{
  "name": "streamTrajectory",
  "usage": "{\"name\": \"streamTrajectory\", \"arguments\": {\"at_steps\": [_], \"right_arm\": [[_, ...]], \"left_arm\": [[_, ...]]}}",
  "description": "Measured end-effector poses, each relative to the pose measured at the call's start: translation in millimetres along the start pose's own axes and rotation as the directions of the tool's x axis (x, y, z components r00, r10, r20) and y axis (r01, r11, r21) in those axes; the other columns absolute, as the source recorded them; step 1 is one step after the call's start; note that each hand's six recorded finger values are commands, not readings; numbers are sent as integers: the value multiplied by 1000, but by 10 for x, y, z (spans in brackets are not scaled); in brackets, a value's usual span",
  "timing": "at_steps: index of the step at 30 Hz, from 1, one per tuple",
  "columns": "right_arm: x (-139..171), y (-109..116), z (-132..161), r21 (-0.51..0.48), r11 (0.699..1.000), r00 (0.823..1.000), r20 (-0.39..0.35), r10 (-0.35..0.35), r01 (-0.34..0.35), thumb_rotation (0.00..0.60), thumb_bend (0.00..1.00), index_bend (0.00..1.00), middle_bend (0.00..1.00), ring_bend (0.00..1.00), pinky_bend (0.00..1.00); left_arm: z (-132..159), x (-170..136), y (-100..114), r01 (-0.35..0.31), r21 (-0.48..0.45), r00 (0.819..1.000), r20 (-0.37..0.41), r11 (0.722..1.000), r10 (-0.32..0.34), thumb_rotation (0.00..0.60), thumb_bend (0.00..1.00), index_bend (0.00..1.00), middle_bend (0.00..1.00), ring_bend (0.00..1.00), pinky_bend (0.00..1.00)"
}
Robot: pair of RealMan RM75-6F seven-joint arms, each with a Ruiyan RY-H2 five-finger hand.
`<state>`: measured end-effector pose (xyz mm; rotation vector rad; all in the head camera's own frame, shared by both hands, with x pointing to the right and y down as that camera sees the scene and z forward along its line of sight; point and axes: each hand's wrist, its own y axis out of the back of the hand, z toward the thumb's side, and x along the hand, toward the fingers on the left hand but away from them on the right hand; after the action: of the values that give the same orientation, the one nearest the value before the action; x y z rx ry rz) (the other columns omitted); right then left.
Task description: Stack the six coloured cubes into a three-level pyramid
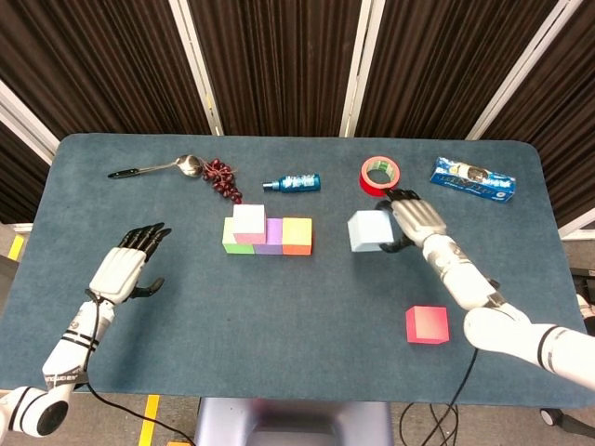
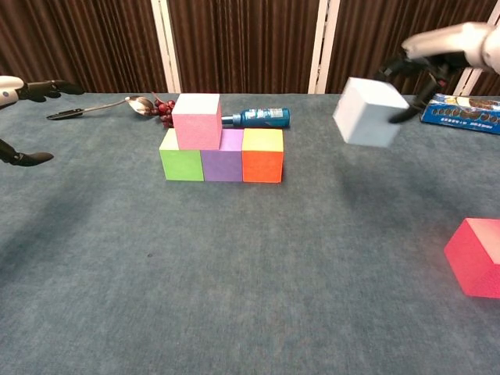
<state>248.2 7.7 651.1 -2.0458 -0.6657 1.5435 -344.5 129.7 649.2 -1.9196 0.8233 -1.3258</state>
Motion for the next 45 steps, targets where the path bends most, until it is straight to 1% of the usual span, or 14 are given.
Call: {"name": "streamTrajectory", "arguments": {"at_steps": [2, 4, 8, 15, 20, 23, 28, 34, 45], "right_arm": [[-69, 101, 209, -2, 1000, 1000, -22, -4, 4, 600, 345, 490, 144, 0, 106], [-115, 144, 332, 0, 1000, 1000, -30, -5, 5, 600, 345, 491, 144, 0, 106], [-246, 198, 673, 14, 1000, 999, -37, 4, -3, 600, 344, 492, 143, 0, 106], [-444, 162, 1213, 51, 998, 999, -13, 30, -30, 600, 344, 492, 144, 0, 104], [-580, 87, 1554, 113, 993, 999, 9, 41, -42, 600, 344, 489, 144, 0, 104], [-652, 49, 1645, 132, 990, 999, 32, 40, -44, 600, 344, 487, 144, 0, 104], [-751, -12, 1714, 143, 988, 997, 67, 42, -52, 600, 344, 483, 143, 0, 104], [-807, -60, 1799, 146, 987, 996, 80, 50, -61, 600, 345, 479, 143, 0, 101], [-834, -76, 1847, 133, 989, 994, 97, 58, -70, 600, 344, 465, 143, 0, 101]], "left_arm": [[26, -14, -11, -15, 9, 1000, 12, 1000, 15, 600, 336, 0, 0, 17, 93], [44, -21, -37, -25, 14, 1000, 19, 1000, 25, 600, 336, 0, 0, 18, 92], [22, -29, -58, -31, -1, 999, 16, 1000, 31, 600, 337, 0, 0, 18, 91], [-82, -45, -36, -51, -28, 999, 0, 998, 51, 600, 343, 0, 0, 18, 89], [-147, -76, -3, -66, -46, 998, -4, 997, 65, 600, 345, 0, 0, 19, 87], [-193, -93, 10, -72, -58, 997, -7, 996, 72, 600, 345, 0, 0, 19, 87], [-238, -115, 11, -78, -80, 997, -7, 994, 78, 600, 348, 0, 0, 19, 87], [-281, -125, -12, -76, -97, 997, -7, 992, 76, 600, 346, 0, 0, 19, 87], [-320, -139, -44, -68, -117, 998, -3, 991, 68, 600, 348, 0, 0, 18, 87]]}}
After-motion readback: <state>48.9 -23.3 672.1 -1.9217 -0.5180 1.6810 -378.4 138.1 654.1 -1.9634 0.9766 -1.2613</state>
